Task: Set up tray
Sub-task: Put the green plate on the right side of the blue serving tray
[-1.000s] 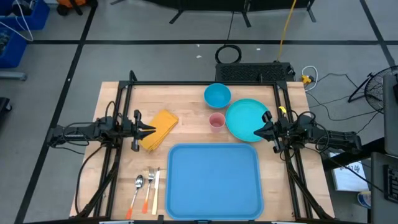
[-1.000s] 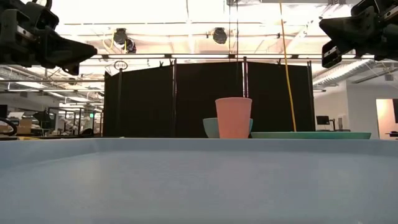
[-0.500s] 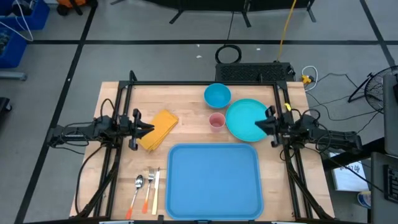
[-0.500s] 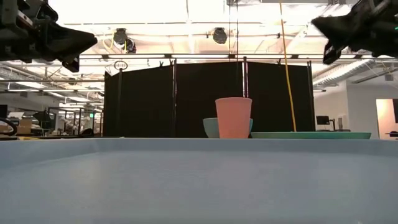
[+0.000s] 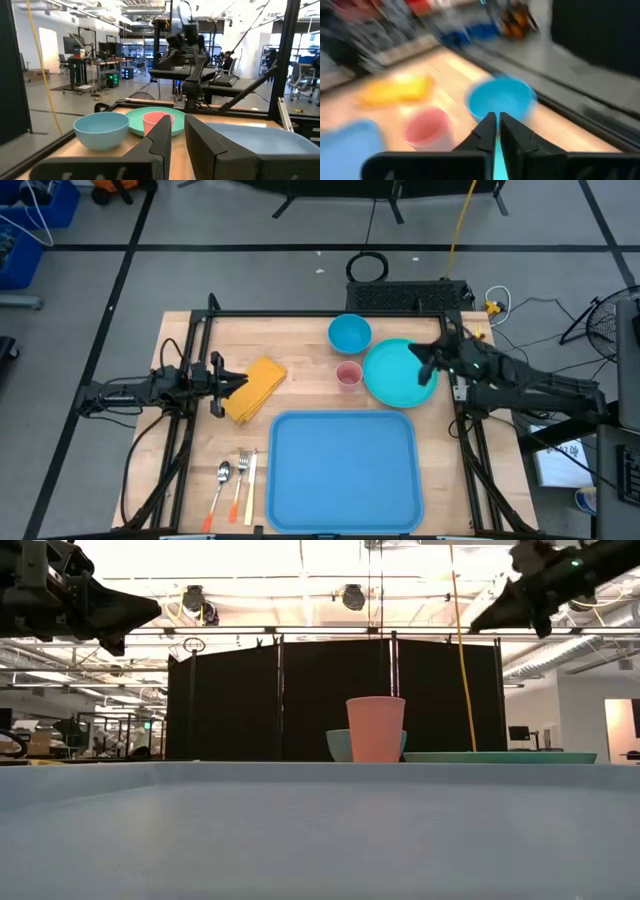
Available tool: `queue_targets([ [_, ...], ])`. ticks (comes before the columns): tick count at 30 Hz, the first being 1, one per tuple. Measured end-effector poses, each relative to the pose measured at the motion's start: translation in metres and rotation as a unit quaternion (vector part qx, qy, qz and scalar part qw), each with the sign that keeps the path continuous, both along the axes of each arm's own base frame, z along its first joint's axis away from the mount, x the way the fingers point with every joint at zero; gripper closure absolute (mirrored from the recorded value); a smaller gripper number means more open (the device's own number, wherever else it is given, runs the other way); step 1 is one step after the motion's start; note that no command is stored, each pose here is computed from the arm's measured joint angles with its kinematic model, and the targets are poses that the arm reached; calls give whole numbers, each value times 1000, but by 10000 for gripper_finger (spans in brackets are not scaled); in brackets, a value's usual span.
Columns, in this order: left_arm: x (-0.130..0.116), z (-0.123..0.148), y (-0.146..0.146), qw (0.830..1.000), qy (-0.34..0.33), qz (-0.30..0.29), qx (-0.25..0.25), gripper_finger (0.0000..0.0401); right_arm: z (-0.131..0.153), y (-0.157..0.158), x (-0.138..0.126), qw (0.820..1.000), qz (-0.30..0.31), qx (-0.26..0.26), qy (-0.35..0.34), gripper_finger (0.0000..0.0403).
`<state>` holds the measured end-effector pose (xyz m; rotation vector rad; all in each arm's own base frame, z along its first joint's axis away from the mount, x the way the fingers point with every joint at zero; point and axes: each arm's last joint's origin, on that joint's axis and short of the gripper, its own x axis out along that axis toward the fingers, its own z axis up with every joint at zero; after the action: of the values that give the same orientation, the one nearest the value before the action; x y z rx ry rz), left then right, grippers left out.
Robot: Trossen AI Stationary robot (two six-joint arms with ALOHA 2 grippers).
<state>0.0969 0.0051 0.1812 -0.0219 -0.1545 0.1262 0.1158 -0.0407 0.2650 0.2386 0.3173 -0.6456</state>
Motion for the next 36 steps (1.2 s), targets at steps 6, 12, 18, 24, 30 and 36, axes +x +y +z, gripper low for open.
queue_targets([
  [6, 0, 0, 0, 1000, 1, 0, 6, 345, 21, -34, 26, 981, -63, 37, 177, 297],
  [12, 0, 0, 0, 1000, 2, 0, 6, 345, 29, -80, 46, 946, -82, 88, 301, 200],
  [18, 0, -1, 0, 1000, 6, -1, 2, 345, 16, -126, 53, 912, -83, 145, 374, 155],
  [24, 0, -1, 0, 1000, 5, -3, -10, 345, -20, -157, 47, 868, -56, 243, 430, 150],
  [30, 0, -3, 0, 1000, 16, -3, -10, 345, -48, -170, 51, 838, -16, 286, 464, 149],
  [36, 1, -4, 0, 1000, 18, -4, -17, 345, -73, -181, 56, 816, -15, 313, 485, 149],
])
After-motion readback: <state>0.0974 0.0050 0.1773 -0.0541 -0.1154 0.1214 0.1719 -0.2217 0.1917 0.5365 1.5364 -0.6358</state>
